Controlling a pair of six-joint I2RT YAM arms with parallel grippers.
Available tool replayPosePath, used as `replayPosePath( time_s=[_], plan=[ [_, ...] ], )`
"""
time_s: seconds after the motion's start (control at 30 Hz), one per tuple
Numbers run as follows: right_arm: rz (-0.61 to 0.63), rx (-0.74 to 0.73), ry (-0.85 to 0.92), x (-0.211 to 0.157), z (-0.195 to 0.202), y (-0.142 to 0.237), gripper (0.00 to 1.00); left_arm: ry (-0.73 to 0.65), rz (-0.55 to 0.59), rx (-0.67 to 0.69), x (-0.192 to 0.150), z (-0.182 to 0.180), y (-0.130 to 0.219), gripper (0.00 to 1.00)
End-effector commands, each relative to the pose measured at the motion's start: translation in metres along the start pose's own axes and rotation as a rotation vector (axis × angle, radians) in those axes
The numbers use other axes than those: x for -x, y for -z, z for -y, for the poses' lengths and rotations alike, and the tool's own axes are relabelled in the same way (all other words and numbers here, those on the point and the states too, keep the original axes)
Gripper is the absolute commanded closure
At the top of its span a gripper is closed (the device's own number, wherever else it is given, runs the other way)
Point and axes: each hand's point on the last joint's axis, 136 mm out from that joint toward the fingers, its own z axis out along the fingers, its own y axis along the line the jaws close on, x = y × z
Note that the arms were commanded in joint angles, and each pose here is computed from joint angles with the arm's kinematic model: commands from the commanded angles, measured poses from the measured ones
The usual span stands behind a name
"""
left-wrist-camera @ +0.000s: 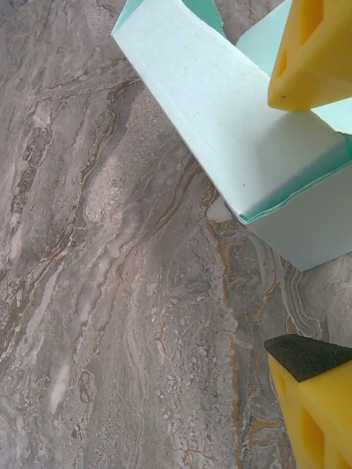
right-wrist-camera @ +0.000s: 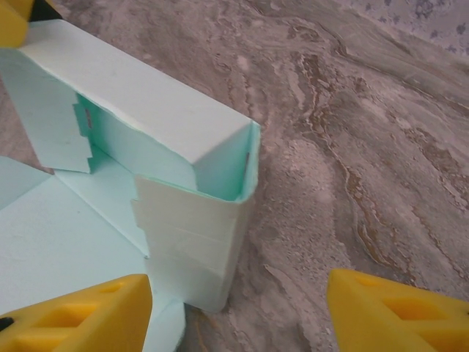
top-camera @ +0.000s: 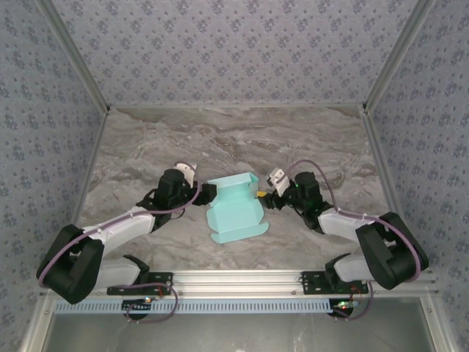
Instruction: Fold the paper box
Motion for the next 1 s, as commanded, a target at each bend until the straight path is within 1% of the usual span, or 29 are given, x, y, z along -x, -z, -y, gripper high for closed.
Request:
replayPosePath(
  time_s=[0.0, 0.1, 0.37, 0.53, 0.63, 0.67, 0.7, 0.73, 0.83, 0.97],
  plan=[
    [-0.005, -0.008, 0.009, 0.008, 0.006, -0.009, 0.36, -0.008, -0.026, 0.038, -0.005, -0.005, 0.002, 0.2],
    [0.026, 0.007, 0.024, 0.016, 0.003, -0.018, 0.38, -0.008, -0.026, 0.037, -0.005, -0.005, 0.002, 0.2],
    [0.017, 0.02, 0.103, 0.021, -0.01, -0.047, 0.5, 0.004, -0.024, 0.034, -0.005, -0.005, 0.002, 0.21],
    [0.025, -0.04, 0.12, 0.02, -0.01, -0.056, 0.6, 0.02, -0.025, 0.005, -0.005, 0.0, 0.001, 0.27],
    [0.03, -0.099, 0.128, 0.022, -0.007, -0.061, 0.63, 0.039, -0.025, -0.014, -0.005, 0.003, 0.0, 0.29],
    [0.029, -0.117, 0.126, 0.022, -0.007, -0.063, 0.65, 0.046, -0.028, -0.021, -0.006, 0.004, -0.001, 0.29],
    [0.026, -0.148, 0.117, 0.022, -0.002, -0.066, 0.69, 0.052, -0.028, -0.025, -0.006, 0.005, -0.002, 0.3],
    [0.022, -0.171, 0.101, 0.023, 0.001, -0.068, 0.7, 0.057, -0.032, -0.029, -0.007, 0.005, -0.003, 0.3],
    [0.013, -0.231, 0.084, 0.023, 0.008, -0.073, 0.68, 0.067, -0.043, -0.038, -0.01, 0.006, -0.005, 0.32],
    [-0.002, -0.23, 0.093, 0.023, 0.007, -0.076, 0.59, 0.067, -0.051, -0.034, -0.013, 0.005, -0.007, 0.32]
  ],
)
